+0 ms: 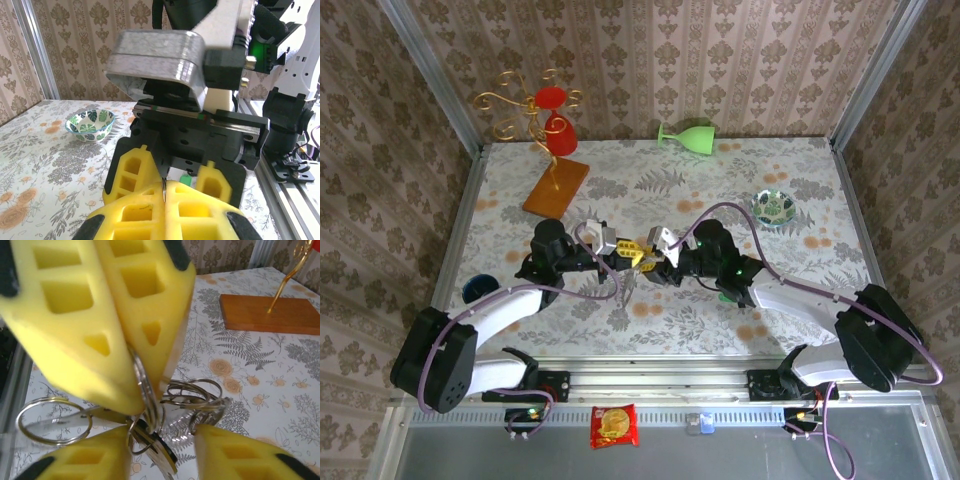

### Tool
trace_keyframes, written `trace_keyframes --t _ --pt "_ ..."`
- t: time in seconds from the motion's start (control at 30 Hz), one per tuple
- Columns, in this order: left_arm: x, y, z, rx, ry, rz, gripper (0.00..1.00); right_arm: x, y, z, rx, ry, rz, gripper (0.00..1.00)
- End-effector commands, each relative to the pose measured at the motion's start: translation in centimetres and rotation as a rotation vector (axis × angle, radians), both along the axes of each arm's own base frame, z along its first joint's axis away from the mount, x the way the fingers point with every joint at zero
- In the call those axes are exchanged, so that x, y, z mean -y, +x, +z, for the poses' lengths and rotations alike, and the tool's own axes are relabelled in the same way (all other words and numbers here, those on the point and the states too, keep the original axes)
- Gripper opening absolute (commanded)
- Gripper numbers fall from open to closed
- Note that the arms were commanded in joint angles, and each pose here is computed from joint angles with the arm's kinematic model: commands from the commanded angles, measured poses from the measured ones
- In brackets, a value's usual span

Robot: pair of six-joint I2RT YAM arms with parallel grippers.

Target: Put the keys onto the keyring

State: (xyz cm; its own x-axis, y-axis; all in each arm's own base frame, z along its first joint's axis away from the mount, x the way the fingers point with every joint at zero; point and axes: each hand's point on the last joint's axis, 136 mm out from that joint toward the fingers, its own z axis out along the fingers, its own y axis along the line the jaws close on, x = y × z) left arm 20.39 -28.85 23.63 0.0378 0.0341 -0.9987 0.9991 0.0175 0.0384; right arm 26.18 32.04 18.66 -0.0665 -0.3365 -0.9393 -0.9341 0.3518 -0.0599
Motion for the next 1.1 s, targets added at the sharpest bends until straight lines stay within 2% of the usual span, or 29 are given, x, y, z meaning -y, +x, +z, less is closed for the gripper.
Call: trace_keyframes --t 0.0,0.13,0.2,0.57,0.67,0.83,0.93,1.07 --pt "-0.3 0.2 0.6 0.031 -0.016 0.009 0.0 0.1 -0.6 0.4 0.017 0.005 0.013 0.26" --pt "-0.5 0.6 0.3 0.043 0.003 0.036 0.0 1.0 -0.9 0.9 0.027 -0.032 0.011 0.07" --pt "-0.6 0.7 0.0 0.048 0.021 0.045 0.0 1.4 -1.1 1.1 0.032 -0.05 0.01 0.01" --pt "-0.8 0.5 -1.2 0.044 0.073 0.032 0.02 3.0 -0.2 3.4 0.104 -0.121 -0.064 0.0" --pt "-0.8 0.5 -1.4 0.046 0.079 0.032 0.08 2.9 0.0 3.7 0.108 -0.125 -0.066 0.0" --pt "-1.2 0.9 -1.1 0.062 0.063 0.075 0.38 3.0 0.2 4.6 0.125 -0.142 -0.068 0.0" --pt "-2.3 2.5 0.0 0.095 0.007 0.203 0.51 3.3 0.2 5.0 0.132 -0.169 -0.071 0.0" --pt "-5.3 5.8 2.0 0.132 -0.073 0.511 0.63 2.7 0.2 5.3 0.13 -0.187 -0.052 0.0"
